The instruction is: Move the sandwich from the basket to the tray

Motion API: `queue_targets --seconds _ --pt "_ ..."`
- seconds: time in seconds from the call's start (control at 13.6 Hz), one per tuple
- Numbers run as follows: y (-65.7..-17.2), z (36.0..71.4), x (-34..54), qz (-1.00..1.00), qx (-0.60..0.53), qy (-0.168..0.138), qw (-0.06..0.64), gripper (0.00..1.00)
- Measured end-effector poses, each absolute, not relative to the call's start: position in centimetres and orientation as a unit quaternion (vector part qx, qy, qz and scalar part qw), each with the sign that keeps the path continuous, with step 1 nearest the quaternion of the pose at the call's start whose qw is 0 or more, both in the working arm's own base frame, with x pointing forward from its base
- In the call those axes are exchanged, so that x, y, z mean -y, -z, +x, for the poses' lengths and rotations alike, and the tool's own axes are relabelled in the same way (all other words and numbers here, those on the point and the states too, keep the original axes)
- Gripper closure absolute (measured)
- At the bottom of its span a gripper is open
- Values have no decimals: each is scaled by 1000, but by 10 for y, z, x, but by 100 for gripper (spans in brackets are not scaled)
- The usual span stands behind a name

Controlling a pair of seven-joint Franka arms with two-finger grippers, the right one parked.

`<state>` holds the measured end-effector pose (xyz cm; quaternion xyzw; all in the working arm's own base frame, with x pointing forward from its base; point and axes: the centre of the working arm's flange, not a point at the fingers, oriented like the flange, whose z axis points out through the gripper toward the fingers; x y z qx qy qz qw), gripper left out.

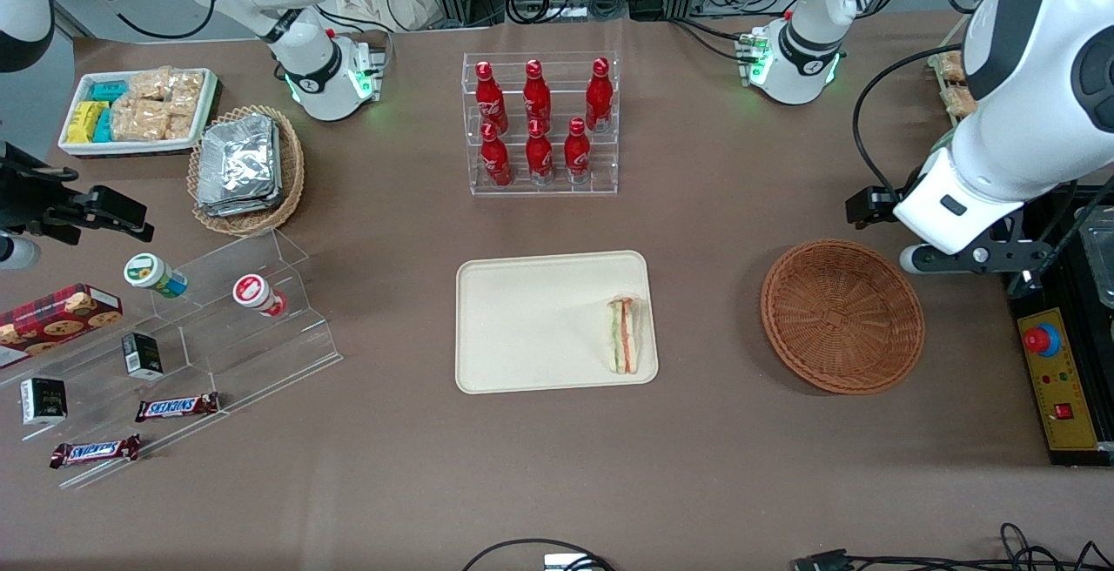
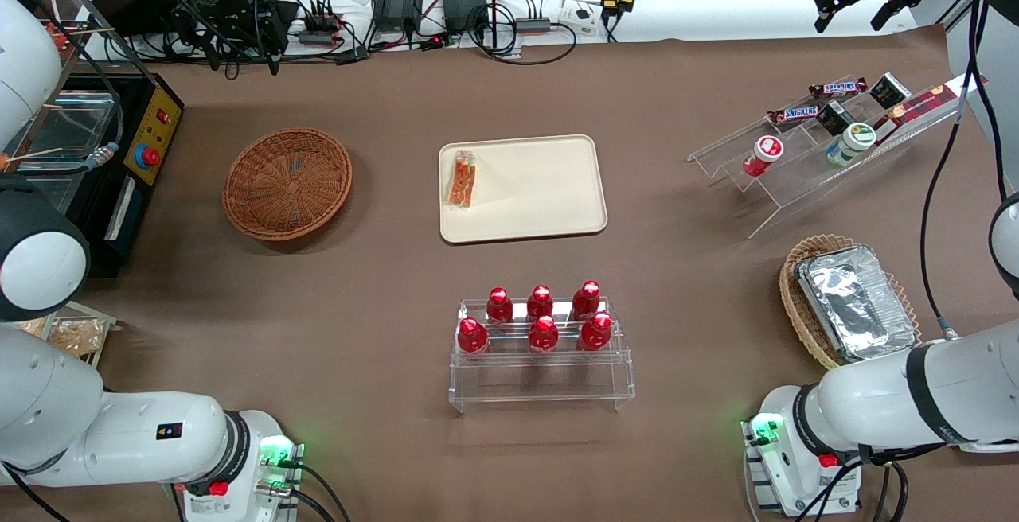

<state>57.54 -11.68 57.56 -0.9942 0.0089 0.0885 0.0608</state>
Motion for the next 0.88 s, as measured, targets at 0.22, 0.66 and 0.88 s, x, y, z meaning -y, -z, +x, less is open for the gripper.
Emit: queue_targets --seconds 0.22,0.66,0.88 --pt "-578 573 106 -993 0 -97 63 0" --pt "-587 561 77 -992 29 -106 58 0" --pt "-588 548 57 -993 47 -97 40 0"
